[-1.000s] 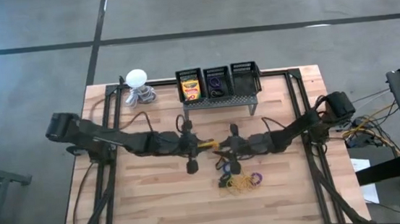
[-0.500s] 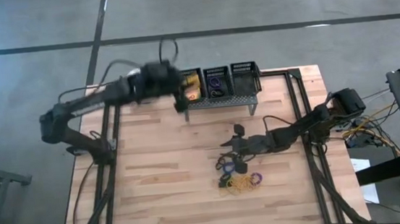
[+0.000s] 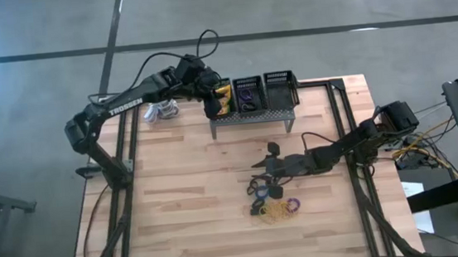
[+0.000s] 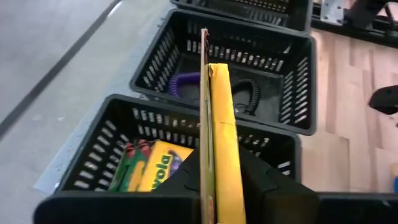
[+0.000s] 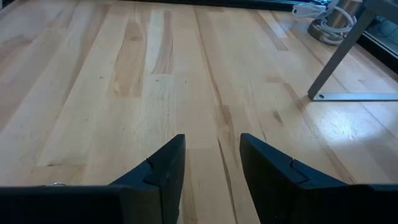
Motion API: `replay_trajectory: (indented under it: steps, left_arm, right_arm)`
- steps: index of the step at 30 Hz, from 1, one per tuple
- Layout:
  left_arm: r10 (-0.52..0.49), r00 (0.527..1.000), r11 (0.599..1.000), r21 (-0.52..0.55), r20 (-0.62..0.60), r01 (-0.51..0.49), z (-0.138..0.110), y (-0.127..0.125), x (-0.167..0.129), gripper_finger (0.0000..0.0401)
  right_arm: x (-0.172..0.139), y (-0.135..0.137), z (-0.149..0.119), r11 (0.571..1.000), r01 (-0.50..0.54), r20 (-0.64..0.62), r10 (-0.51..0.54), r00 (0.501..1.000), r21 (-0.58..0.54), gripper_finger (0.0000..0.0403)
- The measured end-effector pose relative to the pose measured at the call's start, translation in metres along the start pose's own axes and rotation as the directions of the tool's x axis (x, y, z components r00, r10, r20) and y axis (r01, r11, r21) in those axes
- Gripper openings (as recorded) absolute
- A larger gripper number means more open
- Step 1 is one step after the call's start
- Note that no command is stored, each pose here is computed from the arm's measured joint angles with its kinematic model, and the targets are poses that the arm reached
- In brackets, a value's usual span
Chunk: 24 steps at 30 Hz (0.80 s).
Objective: Pick & Place Office Desk Supplies
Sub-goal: Put the yellow crayon box into the left black bin on the shelf
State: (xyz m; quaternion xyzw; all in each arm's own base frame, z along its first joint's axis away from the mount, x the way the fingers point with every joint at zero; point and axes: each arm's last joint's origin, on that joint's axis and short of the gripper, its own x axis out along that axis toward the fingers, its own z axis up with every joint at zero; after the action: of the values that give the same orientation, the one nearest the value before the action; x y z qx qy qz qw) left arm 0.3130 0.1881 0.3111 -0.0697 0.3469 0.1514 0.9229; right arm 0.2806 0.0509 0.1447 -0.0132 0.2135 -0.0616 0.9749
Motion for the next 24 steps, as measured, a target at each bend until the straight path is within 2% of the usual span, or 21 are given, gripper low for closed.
replay_trajectory:
  steps: [13,24]
  left_arm:
    - [-0.014,0.999,0.999,-0.051,-0.044,0.011,0.000,0.004,-0.002,0.0111]
    - [0.004,0.998,1.000,-0.032,0.058,-0.002,0.010,0.006,-0.002,0.0118]
  right_arm:
    - [0.000,0.000,0.000,1.000,0.000,-0.001,0.000,1.000,0.000,0.0139]
    - [0.000,0.000,-0.001,1.000,0.000,-0.006,0.000,1.000,0.002,0.0132]
